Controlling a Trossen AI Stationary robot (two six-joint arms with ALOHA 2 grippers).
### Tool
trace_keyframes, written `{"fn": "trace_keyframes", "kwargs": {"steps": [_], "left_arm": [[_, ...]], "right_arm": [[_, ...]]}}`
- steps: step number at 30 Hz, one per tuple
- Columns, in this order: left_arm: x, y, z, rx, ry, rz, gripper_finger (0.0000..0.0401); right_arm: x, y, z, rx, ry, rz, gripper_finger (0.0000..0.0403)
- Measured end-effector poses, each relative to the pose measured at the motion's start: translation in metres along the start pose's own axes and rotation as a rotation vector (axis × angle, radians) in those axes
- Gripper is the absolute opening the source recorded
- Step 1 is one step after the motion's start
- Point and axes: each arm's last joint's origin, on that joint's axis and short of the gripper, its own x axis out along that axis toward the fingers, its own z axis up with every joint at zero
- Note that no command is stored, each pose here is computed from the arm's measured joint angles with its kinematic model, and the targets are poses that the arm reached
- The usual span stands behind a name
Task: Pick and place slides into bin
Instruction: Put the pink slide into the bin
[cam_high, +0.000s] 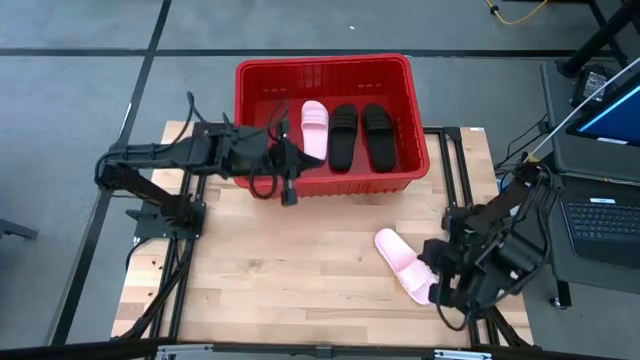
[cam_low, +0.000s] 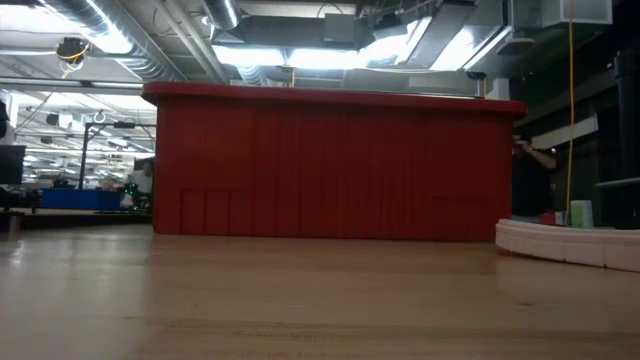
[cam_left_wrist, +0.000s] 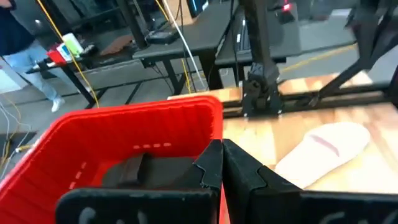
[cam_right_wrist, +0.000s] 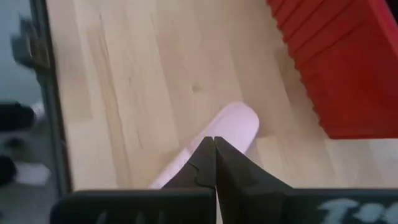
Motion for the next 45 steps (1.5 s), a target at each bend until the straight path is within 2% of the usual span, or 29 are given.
{"fn": "trace_keyframes", "kwargs": {"steps": [5,12,18,24,28,31,37,45], "left_arm": [[0.001,-0.022,-0.003,-0.081,-0.019,0.029,0.0002],[0.002,-0.051,-0.006,-0.140,-0.084,0.075,0.0003],[0.002,-0.070,-0.007,-0.184,-0.154,0.038,0.0002],[0.002,-0.075,-0.008,-0.241,-0.150,0.049,0.0004],[0.002,-0.074,-0.008,-0.257,-0.149,0.071,0.0001],[0.002,-0.074,-0.008,-0.256,-0.149,0.071,0.0004],[0.002,-0.074,-0.009,-0.254,-0.147,0.071,0.0002],[0.002,-0.074,-0.009,-0.198,-0.139,0.074,0.0005]], "right_arm": [[0.004,0.010,-0.023,-0.129,0.035,0.000,0.0000],[0.016,0.020,-0.057,-0.180,0.147,-0.016,0.0000],[0.030,0.022,-0.084,-0.220,0.212,-0.055,0.0000],[0.045,0.034,-0.093,-0.255,0.261,-0.087,0.0000],[0.059,0.055,-0.099,-0.379,0.300,-0.128,0.0000],[0.069,0.069,-0.108,-0.424,0.314,-0.168,0.0000],[0.076,0.085,-0.126,-0.351,0.287,-0.191,0.0000],[0.084,0.094,-0.129,-0.300,0.195,-0.168,0.0001]]}}
